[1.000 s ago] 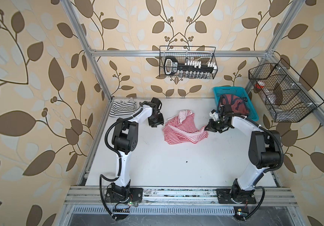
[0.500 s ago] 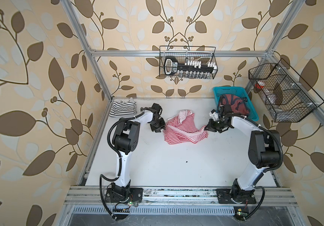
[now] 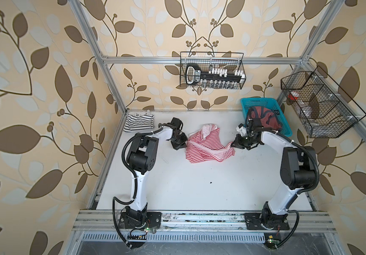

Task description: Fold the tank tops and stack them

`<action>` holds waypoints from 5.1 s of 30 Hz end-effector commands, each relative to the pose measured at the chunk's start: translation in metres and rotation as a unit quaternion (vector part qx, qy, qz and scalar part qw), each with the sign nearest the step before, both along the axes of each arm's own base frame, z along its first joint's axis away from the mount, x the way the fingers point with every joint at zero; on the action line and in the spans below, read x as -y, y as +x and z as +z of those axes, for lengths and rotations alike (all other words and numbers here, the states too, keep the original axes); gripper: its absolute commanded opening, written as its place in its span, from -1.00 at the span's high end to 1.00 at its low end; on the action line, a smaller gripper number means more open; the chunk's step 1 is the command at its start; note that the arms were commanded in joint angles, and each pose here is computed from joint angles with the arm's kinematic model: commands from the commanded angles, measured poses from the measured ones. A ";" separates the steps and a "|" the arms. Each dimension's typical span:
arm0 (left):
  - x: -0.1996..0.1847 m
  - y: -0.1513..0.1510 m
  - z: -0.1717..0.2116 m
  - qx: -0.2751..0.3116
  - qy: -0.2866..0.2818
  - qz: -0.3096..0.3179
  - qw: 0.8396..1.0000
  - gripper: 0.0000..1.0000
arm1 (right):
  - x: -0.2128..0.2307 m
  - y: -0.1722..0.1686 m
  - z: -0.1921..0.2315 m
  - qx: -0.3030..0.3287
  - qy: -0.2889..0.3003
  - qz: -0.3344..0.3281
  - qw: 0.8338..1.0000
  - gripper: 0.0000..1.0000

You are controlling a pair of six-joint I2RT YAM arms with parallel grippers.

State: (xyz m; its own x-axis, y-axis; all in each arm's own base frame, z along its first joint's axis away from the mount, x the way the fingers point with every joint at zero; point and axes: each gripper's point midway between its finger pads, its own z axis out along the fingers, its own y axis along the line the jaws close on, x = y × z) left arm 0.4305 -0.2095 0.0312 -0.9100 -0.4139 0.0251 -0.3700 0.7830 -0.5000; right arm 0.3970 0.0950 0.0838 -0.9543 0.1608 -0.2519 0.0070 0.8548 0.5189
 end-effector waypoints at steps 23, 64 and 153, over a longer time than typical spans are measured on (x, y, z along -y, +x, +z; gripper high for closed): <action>-0.052 -0.006 0.329 0.431 0.125 -0.130 0.884 1.00 | 0.017 0.006 0.214 0.240 -0.024 -0.016 0.970 1.00; -0.084 -0.217 0.557 0.758 0.055 -0.125 0.638 1.00 | 0.001 -0.161 0.467 0.553 0.055 0.003 0.831 1.00; -0.029 -0.053 0.040 0.052 0.093 -0.053 0.993 1.00 | -0.080 0.087 -0.055 -0.004 -0.073 0.082 0.994 0.88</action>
